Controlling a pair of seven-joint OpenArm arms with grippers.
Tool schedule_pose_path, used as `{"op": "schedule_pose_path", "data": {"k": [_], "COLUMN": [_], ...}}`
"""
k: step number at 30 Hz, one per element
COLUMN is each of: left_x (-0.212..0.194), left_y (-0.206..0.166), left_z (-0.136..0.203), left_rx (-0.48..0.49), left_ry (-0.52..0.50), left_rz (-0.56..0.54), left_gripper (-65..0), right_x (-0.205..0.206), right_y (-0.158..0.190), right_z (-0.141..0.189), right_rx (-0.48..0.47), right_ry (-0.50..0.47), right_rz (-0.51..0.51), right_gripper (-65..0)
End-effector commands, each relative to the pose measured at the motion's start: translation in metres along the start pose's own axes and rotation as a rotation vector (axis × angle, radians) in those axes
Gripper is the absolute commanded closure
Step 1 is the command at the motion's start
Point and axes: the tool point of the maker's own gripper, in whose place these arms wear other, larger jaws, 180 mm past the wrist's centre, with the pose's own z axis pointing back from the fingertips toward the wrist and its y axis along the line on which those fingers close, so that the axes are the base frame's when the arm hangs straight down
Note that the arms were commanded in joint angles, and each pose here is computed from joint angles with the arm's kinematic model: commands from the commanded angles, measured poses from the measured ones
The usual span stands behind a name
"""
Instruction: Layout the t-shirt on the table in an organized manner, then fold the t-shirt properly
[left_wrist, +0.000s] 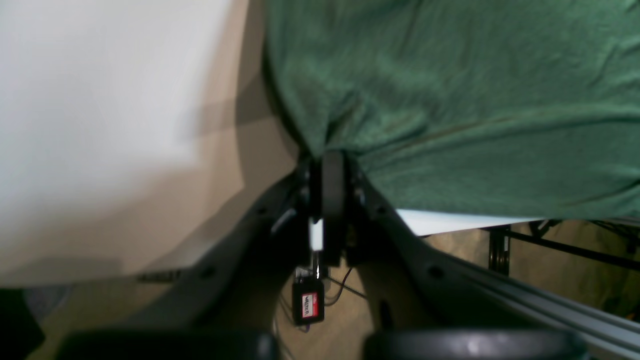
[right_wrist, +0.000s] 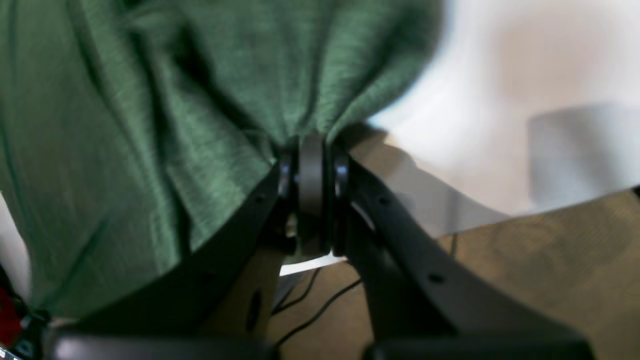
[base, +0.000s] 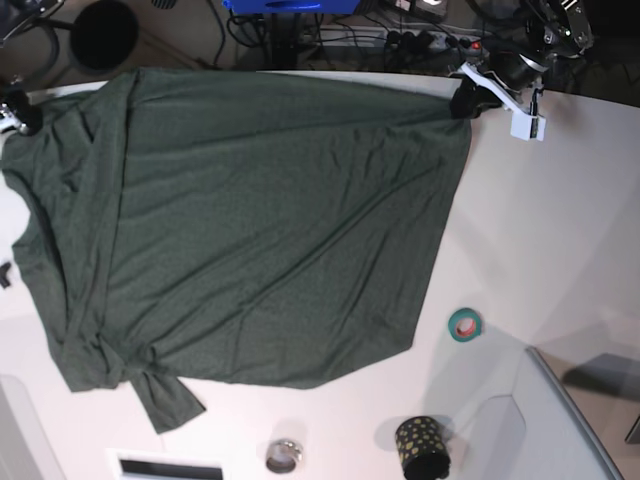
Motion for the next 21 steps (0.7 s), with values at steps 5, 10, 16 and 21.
{"op": "schedule_pose_path", "data": {"k": [5,10,16,21], "left_x": [0.005,-0.002,-0.007,-0.009], "left_y": [-0.001,-0.002,-0.002,-0.002], "left_z": [0.009,0.014,0.015,0.014], "left_rx": [0.007,0.011,0.009,0.009], "left_ry": [0.029,0.043,0.057,0.070], "left_rz": [-0.052,-0.058,-0.055,-0.052], "left_gripper": [0.0,0.0,0.0,0.0], "right_x": [0.030,0.033,0.032,0.034], "right_y": [0.011,-0.002,-0.005,-0.004], "right_z": [0.024,0.044,0.044,0.043], "right_rx": [-0.033,-0.083,-0.085,-0.081], "right_ry": [-0.086,-0.102,-0.095,-0.103], "right_rz": [0.103,0.084,0.070,0.071], "right_gripper": [-0.8,-0.8,-0.8,-0.8]}}
